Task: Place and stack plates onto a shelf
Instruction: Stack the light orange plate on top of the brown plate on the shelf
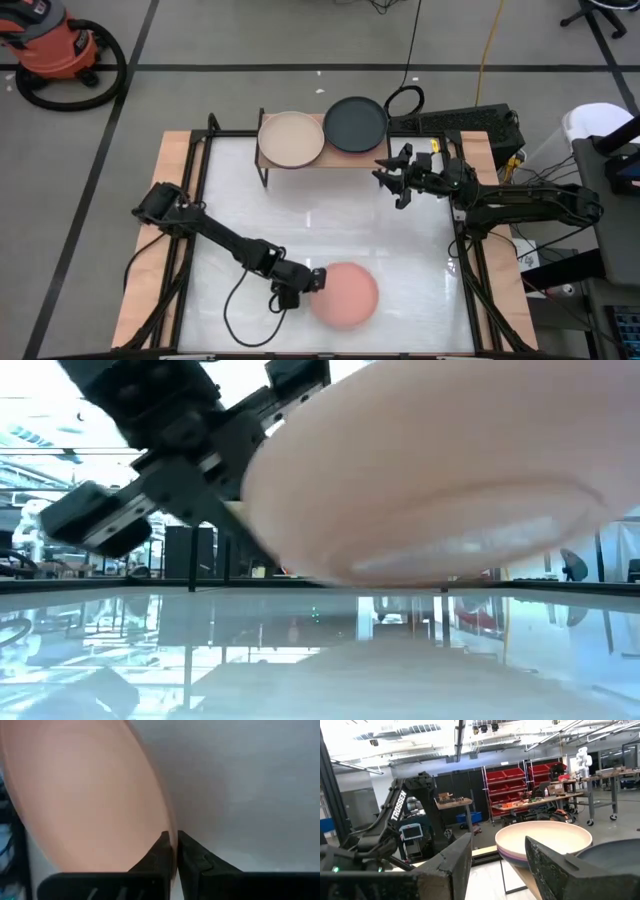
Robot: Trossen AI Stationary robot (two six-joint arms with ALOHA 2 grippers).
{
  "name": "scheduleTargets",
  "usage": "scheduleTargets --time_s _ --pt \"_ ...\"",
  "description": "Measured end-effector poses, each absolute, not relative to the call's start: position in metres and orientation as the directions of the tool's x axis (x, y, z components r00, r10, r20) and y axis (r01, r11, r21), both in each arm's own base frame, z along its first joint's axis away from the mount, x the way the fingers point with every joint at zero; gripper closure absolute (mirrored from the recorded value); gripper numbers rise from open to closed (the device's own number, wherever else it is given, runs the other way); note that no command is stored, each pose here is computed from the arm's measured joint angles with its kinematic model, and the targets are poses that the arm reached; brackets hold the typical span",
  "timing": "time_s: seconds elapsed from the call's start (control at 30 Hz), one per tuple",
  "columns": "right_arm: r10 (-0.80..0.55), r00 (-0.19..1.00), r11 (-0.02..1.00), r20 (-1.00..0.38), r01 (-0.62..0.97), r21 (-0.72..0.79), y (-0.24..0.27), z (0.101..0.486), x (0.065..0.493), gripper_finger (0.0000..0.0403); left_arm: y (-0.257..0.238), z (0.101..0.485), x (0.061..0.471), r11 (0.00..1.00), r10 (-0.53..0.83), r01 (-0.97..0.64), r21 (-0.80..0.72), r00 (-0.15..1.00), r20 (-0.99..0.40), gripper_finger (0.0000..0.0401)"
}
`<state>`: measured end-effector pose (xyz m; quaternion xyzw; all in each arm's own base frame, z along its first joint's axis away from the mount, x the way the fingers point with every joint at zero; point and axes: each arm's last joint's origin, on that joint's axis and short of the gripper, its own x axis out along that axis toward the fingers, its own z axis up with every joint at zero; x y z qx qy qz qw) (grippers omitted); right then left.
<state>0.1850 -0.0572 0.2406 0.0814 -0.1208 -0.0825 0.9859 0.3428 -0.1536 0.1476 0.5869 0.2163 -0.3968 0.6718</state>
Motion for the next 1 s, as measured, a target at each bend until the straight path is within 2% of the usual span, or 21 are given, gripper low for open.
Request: scheduleTargets --time_s 0.1,0.27,0.37,0.47,0.57,0.77,0.87,1.0 --pt "-0.182 0.957 0.973 0.224 0.143 0.181 -0.057 0.240 0.185 0.0238 -0.146 0.162 0.342 0.039 -0.217 0.760 0.649 0.640 -0.737 0.0388" --pt "-0.182 0.958 0.973 0.222 0.143 0.181 -0.057 0.240 0.185 0.0238 -0.119 0.206 0.337 0.129 -0.114 0.679 0.723 0.735 -0.669 0.0388" --pt "-0.183 0.960 0.972 0.210 0.146 0.183 -0.057 0.239 0.185 0.0238 -0.095 0.235 0.330 0.264 -0.031 0.604 0.752 0.785 -0.619 0.0388" --pt "-0.183 0.961 0.972 0.207 0.146 0.183 -0.057 0.239 0.185 0.0238 -0.064 0.270 0.319 0.423 0.084 0.456 0.783 0.841 -0.534 0.0388" --pt "-0.184 0.963 0.971 0.196 0.148 0.185 -0.057 0.238 0.186 0.0238 -0.030 0.298 0.303 0.505 0.187 0.326 0.800 0.863 -0.469 0.0388" --pt "-0.185 0.965 0.971 0.184 0.150 0.188 -0.057 0.237 0.186 0.0238 0.038 0.342 0.271 0.566 0.391 0.043 0.823 0.865 -0.314 0.0388" --pt "-0.197 0.963 0.968 0.184 0.162 0.190 -0.058 0.237 0.186 0.0238 0.064 0.345 0.260 0.566 0.482 -0.019 0.824 0.819 -0.311 0.0388" --pt "-0.233 0.955 0.962 0.181 0.199 0.188 -0.059 0.236 0.186 0.0238 0.087 0.348 0.255 0.603 0.515 0.030 0.798 0.748 -0.418 0.0388"
